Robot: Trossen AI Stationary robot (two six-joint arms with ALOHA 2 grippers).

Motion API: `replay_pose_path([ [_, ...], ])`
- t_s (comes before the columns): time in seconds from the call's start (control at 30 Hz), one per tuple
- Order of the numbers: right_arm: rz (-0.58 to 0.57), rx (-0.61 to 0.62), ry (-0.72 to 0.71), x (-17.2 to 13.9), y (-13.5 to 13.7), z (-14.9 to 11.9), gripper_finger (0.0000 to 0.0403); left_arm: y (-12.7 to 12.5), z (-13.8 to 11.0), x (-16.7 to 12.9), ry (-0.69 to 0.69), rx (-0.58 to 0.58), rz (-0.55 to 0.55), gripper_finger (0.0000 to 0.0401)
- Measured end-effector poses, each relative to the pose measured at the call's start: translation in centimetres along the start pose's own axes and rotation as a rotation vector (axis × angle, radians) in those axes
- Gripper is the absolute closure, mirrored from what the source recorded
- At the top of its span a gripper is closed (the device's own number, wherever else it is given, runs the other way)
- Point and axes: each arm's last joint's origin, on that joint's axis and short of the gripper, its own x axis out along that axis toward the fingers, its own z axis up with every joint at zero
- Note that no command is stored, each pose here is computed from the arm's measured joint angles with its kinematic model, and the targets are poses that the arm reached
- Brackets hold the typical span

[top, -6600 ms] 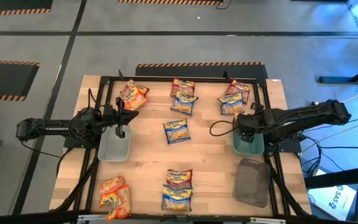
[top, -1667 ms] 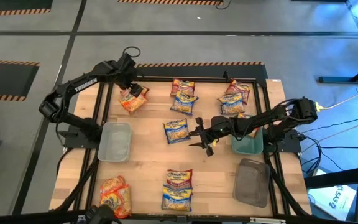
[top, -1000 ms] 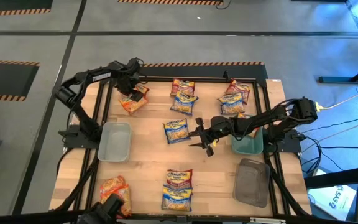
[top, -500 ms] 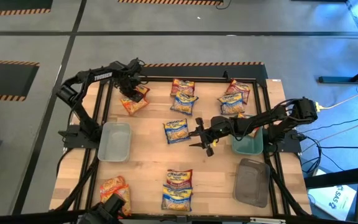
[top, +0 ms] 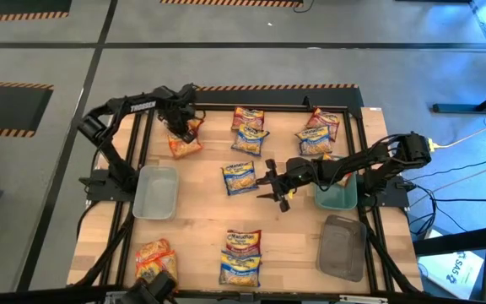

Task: Sort Maruchan noodles
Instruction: Put the orange noodle pack into the green bin

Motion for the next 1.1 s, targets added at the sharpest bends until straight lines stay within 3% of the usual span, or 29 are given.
replay_pose_path([
  [0.2, -0.013, -0.001, 0.001, 0.0, 0.0, 0.0, 0.0229, -3.3, -0.5, -1.2, -0.051, 0.098, 0.095, 0.0400],
  [0.5, -0.139, 0.007, 0.040, 0.0, -0.4, -0.1, 0.0229, -9.2, -3.1, -4.8, -0.237, 0.221, 0.128, 0.0401],
  [0.63, -0.144, 0.178, 0.007, 0.0, -0.5, 0.3, 0.0229, -11.7, -4.7, -6.0, -0.306, 0.278, 0.123, 0.0401],
  [0.87, -0.178, 0.358, -0.035, 0.2, -1.0, 1.2, 0.0223, -15.6, -7.0, -7.2, -0.437, 0.361, 0.098, 0.0401],
  [1.1, -0.295, 0.499, -0.063, 0.3, -1.6, 1.9, 0.0138, -19.2, -8.5, -7.9, -0.581, 0.445, 0.004, 0.0401],
])
